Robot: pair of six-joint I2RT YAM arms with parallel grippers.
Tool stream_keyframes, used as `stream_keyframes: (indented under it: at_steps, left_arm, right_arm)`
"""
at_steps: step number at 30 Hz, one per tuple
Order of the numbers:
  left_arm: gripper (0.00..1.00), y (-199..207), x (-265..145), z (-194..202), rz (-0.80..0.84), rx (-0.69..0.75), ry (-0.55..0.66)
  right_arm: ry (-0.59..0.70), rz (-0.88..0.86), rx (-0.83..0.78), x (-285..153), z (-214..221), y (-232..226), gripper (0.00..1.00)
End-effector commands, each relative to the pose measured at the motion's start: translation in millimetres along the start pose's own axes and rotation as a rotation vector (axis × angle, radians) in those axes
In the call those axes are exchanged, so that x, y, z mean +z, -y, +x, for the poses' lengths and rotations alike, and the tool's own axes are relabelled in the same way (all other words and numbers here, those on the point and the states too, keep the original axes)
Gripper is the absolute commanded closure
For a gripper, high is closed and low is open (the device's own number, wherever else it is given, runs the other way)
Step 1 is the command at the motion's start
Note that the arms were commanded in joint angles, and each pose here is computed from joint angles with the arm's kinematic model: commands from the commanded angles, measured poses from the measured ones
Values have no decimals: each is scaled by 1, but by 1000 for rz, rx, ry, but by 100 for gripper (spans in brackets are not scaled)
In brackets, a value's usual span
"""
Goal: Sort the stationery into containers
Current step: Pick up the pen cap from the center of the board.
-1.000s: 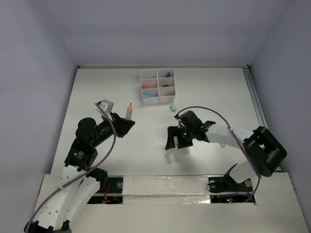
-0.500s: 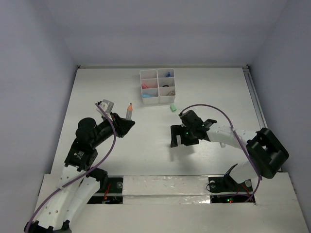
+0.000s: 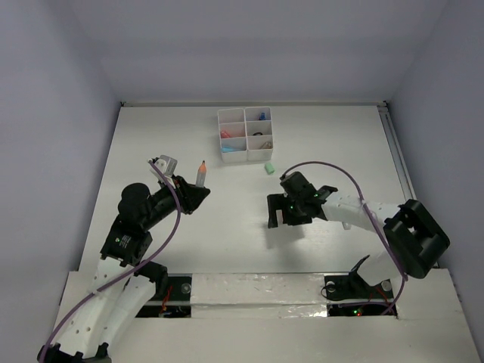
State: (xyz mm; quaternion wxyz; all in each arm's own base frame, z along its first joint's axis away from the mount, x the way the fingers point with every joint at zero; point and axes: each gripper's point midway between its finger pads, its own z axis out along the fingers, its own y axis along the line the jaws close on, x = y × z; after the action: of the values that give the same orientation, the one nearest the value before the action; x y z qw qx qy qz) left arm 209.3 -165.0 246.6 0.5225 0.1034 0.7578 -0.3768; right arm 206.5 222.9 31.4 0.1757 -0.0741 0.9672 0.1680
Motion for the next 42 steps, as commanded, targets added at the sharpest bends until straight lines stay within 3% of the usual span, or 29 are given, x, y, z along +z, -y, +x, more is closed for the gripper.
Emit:
stream_keyframes:
  at_steps: [1, 11, 14, 17, 21, 30, 35, 37, 42]
  left_arm:
    - [100, 9, -1, -18, 27, 39, 46]
    - [100, 8, -1, -18, 21, 38, 48]
    - [100, 7, 0, -17, 20, 37, 44]
    - [100, 7, 0, -17, 19, 37, 46]
    - [100, 7, 0, -17, 18, 37, 44]
    - [100, 7, -1, -17, 21, 38, 46]
    - [100, 8, -1, -17, 24, 39, 46]
    - [100, 8, 0, -17, 26, 38, 44]
    - [100, 8, 0, -17, 28, 37, 44]
  right_arm:
    - [36, 84, -30, 8, -13, 10, 0]
    - [69, 127, -83, 16, -31, 12, 0]
    - [63, 130, -91, 17, -31, 12, 5]
    - [69, 157, -105, 16, -36, 15, 13]
    - [74, 180, -134, 15, -48, 14, 34]
    - [29, 228, -162, 24, -49, 19, 37]
    - [22, 248, -175, 26, -53, 20, 48]
    - [18, 241, -178, 27, -54, 18, 65]
    - [14, 248, -183, 29, -55, 19, 64]
